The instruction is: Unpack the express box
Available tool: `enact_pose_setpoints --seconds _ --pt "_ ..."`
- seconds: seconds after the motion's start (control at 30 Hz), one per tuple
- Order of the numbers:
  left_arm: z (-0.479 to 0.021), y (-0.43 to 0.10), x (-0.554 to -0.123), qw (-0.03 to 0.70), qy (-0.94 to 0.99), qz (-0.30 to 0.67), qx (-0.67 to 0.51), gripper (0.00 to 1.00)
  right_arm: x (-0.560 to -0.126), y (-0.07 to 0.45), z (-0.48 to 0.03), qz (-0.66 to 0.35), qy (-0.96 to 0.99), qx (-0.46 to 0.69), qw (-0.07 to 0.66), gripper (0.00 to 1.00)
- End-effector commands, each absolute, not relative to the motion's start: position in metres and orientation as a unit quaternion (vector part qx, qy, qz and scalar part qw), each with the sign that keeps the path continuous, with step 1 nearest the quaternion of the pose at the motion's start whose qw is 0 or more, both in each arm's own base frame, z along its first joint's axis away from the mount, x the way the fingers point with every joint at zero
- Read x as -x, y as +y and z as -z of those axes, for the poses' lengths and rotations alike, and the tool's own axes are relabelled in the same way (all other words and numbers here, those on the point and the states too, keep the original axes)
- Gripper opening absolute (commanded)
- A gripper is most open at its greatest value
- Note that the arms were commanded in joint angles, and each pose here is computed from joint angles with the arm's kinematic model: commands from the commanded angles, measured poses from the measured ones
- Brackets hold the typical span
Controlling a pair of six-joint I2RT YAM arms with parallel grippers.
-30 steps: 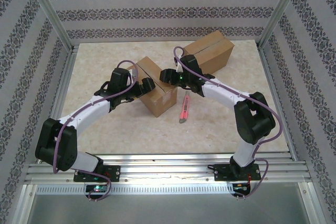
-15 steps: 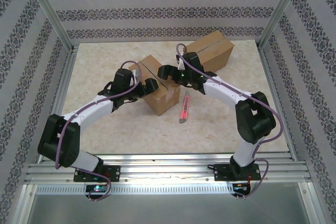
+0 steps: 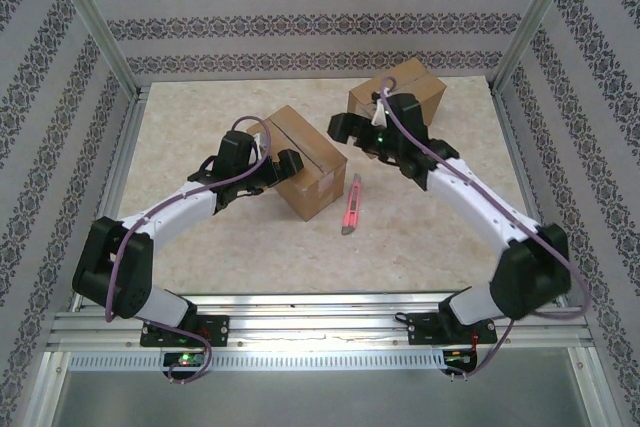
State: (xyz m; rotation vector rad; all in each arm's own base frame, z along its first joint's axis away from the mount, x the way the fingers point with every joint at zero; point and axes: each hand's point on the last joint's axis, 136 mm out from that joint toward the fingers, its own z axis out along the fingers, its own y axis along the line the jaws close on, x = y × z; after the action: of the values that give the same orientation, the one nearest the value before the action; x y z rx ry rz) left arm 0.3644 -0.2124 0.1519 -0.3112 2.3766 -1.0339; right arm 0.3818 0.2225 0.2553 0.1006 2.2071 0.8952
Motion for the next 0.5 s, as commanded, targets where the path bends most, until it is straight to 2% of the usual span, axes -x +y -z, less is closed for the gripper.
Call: enact_pose_setpoints --seconds 0.0,0.2,0.47 --pt "-0.187 -0.217 -0.367 0.296 0.864 0.397 0.094 1.00 -0.350 0.190 -0.213 -0.257 0.905 -0.056 0.336 0.98" --pt "-0.226 -0.214 -0.364 0.337 0.854 0.392 0.057 1.00 -0.296 0.170 -0.159 -0.158 0.946 -0.052 0.278 0.95" --pt "-0.274 -0.201 -0.356 0.383 0.850 0.361 0.023 1.00 -0.275 0.200 -0.093 -0.115 0.972 -0.036 0.201 0.86"
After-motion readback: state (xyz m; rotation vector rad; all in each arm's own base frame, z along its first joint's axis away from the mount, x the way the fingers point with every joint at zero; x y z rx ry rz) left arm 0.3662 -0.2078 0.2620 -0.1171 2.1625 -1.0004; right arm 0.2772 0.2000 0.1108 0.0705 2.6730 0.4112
